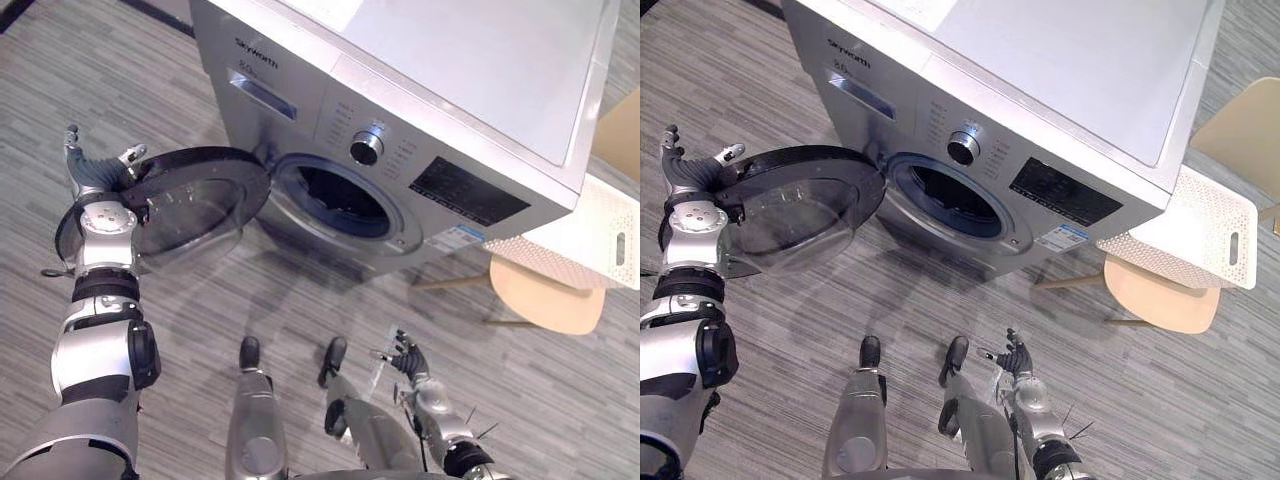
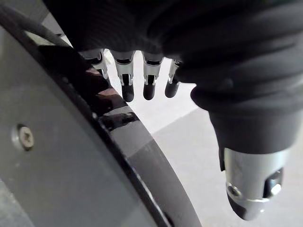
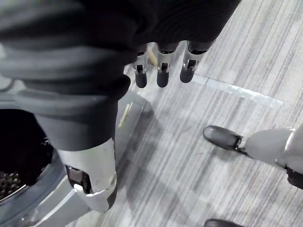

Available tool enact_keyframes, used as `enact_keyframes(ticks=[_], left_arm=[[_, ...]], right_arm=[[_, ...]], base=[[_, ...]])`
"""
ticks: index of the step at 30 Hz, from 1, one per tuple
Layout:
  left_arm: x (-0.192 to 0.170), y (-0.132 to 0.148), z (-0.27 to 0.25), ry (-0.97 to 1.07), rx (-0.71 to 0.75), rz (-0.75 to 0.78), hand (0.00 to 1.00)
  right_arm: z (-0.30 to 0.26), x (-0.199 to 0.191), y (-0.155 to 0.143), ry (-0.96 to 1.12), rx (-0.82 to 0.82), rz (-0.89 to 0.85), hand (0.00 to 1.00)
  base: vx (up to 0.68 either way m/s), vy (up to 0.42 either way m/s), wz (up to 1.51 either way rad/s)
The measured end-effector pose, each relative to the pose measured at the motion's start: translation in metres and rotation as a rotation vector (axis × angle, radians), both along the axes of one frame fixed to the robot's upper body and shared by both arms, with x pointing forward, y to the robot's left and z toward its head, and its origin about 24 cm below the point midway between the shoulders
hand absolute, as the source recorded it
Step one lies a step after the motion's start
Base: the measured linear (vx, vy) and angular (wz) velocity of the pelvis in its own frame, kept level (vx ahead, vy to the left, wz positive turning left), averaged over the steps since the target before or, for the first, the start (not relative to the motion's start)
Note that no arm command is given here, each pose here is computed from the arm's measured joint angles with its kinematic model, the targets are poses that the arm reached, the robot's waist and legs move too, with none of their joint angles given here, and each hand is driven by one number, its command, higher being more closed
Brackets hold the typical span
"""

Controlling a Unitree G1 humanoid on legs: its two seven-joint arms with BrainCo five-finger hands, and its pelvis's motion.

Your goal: Pick up the laundry basket with both hands and put the clothes into the washing machine.

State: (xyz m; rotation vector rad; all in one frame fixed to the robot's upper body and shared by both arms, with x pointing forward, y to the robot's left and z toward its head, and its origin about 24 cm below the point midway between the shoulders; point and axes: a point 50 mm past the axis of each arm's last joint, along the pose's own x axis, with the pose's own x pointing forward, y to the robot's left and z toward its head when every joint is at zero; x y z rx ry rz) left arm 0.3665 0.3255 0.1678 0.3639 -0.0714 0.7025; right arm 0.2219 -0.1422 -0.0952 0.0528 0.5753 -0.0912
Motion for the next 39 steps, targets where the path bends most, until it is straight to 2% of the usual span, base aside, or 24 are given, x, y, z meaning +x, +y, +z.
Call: enact_keyframes(ticks=[1,3,6,7,9,11,12,13,15,18,21,22,23,25,26,29,30,32,33,36,39], left_arm=[[0.001,-0.004,-0.004,-0.002,-0.016,-0.009,0.00],[0.008,-0.034,-0.024,-0.003,-0.082,-0.094,0.00],[-0.002,-0.053,-0.059,0.008,-0.171,-0.130,0.00],[-0.007,-0.068,-0.082,0.042,-0.222,-0.154,0.00],[-0.015,-0.125,-0.123,0.109,-0.358,-0.262,0.00],[-0.027,-0.155,-0.147,0.171,-0.420,-0.319,0.00],[-0.039,-0.178,-0.166,0.232,-0.464,-0.374,0.00],[-0.042,-0.186,-0.170,0.250,-0.478,-0.396,0.00],[-0.056,-0.237,-0.188,0.380,-0.465,-0.589,0.00],[-0.065,-0.278,-0.190,0.456,-0.403,-0.767,0.00],[-0.065,-0.301,-0.180,0.455,-0.372,-0.876,0.00],[-0.059,-0.306,-0.172,0.438,-0.376,-0.880,0.00],[-0.049,-0.308,-0.160,0.409,-0.380,-0.879,0.00],[-0.025,-0.297,-0.135,0.328,-0.410,-0.792,0.00],[-0.007,-0.287,-0.116,0.285,-0.380,-0.763,0.00],[0.020,-0.278,-0.067,0.185,-0.307,-0.738,0.00],[0.029,-0.265,-0.058,0.210,-0.295,-0.671,0.00],[0.039,-0.241,-0.041,0.161,-0.268,-0.617,0.00],[0.042,-0.237,-0.035,0.147,-0.256,-0.612,0.00],[0.043,-0.240,-0.030,0.143,-0.236,-0.638,0.00],[0.043,-0.243,-0.022,0.119,-0.216,-0.667,0.00]], right_arm=[[0.001,0.001,-0.001,-0.006,0.001,-0.004,0.00],[0.002,0.003,-0.001,-0.007,0.013,-0.014,0.00],[0.006,0.010,0.004,-0.026,0.028,-0.012,0.00],[0.008,0.013,0.003,-0.032,0.029,-0.018,0.00],[0.008,0.014,-0.008,-0.028,0.027,-0.062,0.00],[0.007,0.016,-0.012,-0.021,0.027,-0.084,0.00],[0.006,0.019,-0.008,-0.001,0.035,-0.079,0.00],[0.006,0.020,-0.007,0.007,0.033,-0.075,0.00],[0.003,0.021,-0.006,0.041,0.040,-0.086,0.00],[-0.007,0.011,-0.007,0.101,0.031,-0.089,0.00],[-0.009,0.011,-0.011,0.129,-0.002,-0.098,0.00],[0.001,0.021,-0.023,0.076,-0.015,-0.156,0.00],[0.010,0.029,-0.035,0.032,-0.057,-0.129,0.00],[0.026,0.037,-0.059,-0.069,-0.021,-0.120,0.00],[0.028,0.034,-0.079,-0.072,-0.035,-0.168,0.00],[0.019,0.017,-0.103,-0.028,-0.024,-0.314,0.00],[0.012,0.003,-0.111,0.002,-0.022,-0.367,0.00],[0.004,-0.013,-0.104,0.020,0.007,-0.390,0.00],[0.003,-0.015,-0.102,0.022,0.008,-0.390,0.00],[-0.011,-0.031,-0.081,0.075,0.042,-0.372,0.00],[-0.003,-0.015,-0.054,0.015,0.084,-0.298,0.00]], base=[[0.06,0.169,0.51],[0.13,0.141,0.74],[0.09,-0.021,0.36],[0.06,-0.044,0.72],[0.04,-0.033,0.97],[-0.01,0.003,0.53],[-0.05,0.000,0.32],[-0.09,0.013,0.37],[-0.10,0.046,0.14],[-0.08,0.080,0.02],[-0.03,0.064,-0.24],[-0.03,0.083,-0.71],[-0.03,0.071,-0.91],[0.00,0.067,-1.15],[0.03,0.048,-1.02],[0.01,0.016,-0.56],[-0.01,0.004,-0.52],[0.00,-0.007,-0.51],[0.00,-0.014,-0.33],[0.00,-0.014,0.02],[-0.02,-0.001,0.13]])
